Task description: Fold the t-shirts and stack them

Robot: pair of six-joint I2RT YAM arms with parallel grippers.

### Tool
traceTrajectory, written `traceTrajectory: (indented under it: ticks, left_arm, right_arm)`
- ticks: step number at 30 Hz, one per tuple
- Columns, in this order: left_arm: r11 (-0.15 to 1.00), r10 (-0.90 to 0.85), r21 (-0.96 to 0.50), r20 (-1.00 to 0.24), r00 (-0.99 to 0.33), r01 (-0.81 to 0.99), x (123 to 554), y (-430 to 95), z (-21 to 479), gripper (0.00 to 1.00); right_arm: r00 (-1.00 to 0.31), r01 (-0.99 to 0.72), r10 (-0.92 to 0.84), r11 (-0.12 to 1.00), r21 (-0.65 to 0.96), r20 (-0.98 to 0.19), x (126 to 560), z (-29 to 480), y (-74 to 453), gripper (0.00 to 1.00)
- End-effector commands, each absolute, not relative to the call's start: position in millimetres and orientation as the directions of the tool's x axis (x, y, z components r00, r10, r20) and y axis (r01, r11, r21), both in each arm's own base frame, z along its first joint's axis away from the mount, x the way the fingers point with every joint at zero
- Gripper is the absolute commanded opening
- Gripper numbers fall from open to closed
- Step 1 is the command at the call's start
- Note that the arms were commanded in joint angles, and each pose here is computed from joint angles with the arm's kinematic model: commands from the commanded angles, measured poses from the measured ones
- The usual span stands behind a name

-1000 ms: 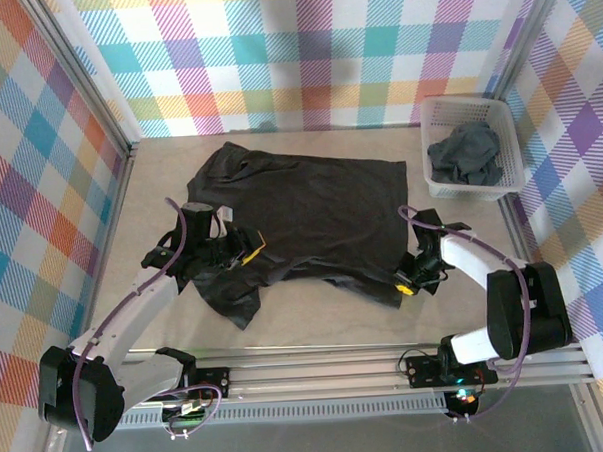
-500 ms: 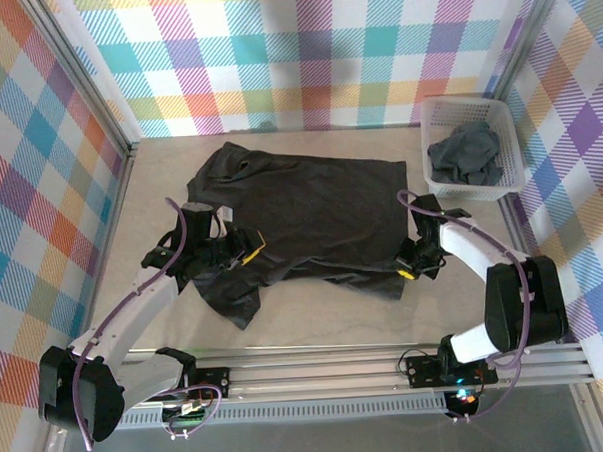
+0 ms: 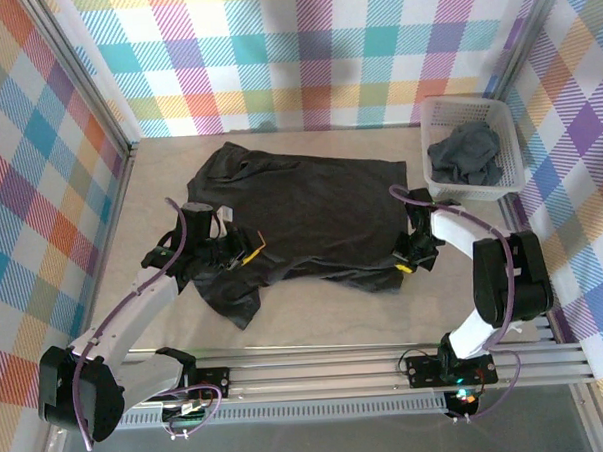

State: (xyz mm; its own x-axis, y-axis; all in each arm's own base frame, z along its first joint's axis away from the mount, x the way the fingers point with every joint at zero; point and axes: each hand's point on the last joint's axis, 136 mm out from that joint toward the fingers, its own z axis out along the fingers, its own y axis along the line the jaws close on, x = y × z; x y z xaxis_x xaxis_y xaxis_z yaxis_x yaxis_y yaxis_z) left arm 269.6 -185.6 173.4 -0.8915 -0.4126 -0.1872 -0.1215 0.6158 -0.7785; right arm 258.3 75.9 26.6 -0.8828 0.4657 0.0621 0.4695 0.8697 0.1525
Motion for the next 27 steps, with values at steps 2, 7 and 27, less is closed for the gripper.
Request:
traceTrajectory:
  ticks: [2, 7, 27]
  left_arm:
    - [0.636, -0.389, -0.766, -0.214, -0.896, -0.093, 267.6, -187.0, 179.9, 0.33]
    - [0.638, -0.391, -0.764, -0.212, -0.895, -0.098, 270.1, -187.4, 176.9, 0.33]
    - [0.667, -0.394, -0.739, -0.241, -0.887, -0.095, 262.8, -178.3, 185.1, 0.33]
  right_arm:
    - [-0.873, 0.488, 0.475, 0.857, 0.167, 0.114, 237.1, 24.5, 80.5, 0.08]
    - [-0.864, 0.503, 0.488, 0.851, 0.153, 0.127, 229.1, 26.8, 76.5, 0.21]
    - [-0.709, 0.705, 0.693, 0.688, 0.172, 0.13, 198.7, 69.6, 69.7, 0.41]
